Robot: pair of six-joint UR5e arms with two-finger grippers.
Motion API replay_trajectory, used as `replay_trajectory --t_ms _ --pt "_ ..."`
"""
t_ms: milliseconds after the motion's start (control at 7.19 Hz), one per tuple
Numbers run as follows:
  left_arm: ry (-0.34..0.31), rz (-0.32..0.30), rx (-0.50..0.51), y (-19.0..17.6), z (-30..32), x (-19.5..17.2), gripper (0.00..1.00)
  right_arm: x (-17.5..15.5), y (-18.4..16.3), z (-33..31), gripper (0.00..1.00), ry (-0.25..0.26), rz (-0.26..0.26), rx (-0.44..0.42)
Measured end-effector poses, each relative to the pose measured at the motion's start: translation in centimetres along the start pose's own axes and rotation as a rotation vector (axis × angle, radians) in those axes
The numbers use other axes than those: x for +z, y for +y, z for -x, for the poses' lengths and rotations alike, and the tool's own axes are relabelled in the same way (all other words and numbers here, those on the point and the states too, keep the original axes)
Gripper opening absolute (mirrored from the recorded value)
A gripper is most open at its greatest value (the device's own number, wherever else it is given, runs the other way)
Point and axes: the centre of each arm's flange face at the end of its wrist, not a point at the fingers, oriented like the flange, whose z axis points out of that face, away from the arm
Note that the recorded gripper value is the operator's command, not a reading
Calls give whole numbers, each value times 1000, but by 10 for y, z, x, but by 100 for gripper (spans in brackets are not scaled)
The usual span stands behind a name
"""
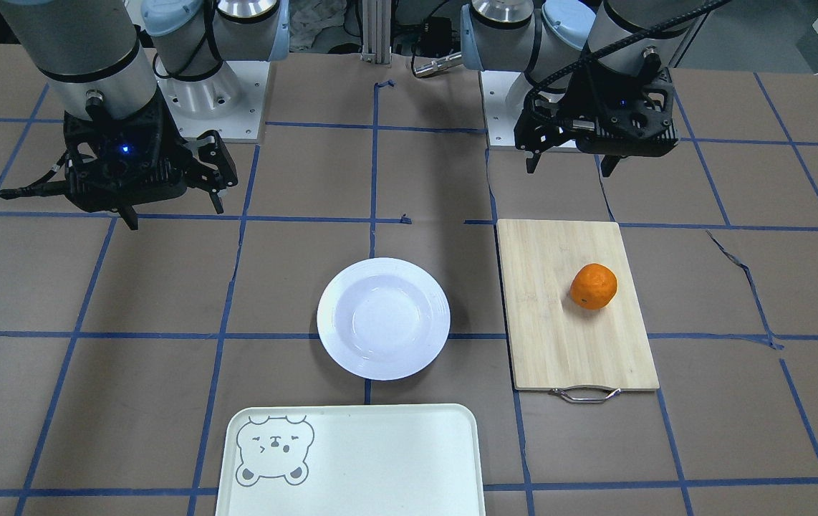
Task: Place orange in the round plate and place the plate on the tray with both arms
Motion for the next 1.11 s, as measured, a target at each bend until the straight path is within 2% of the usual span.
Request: replay_trajectory --t_ms 557,1113 --pt "0 -3 3 -1 0 0 100 -3 2 -5 100 4 -11 151" --pt "0 -3 17 -1 0 0 100 -7 2 -12 100 -1 -22 217"
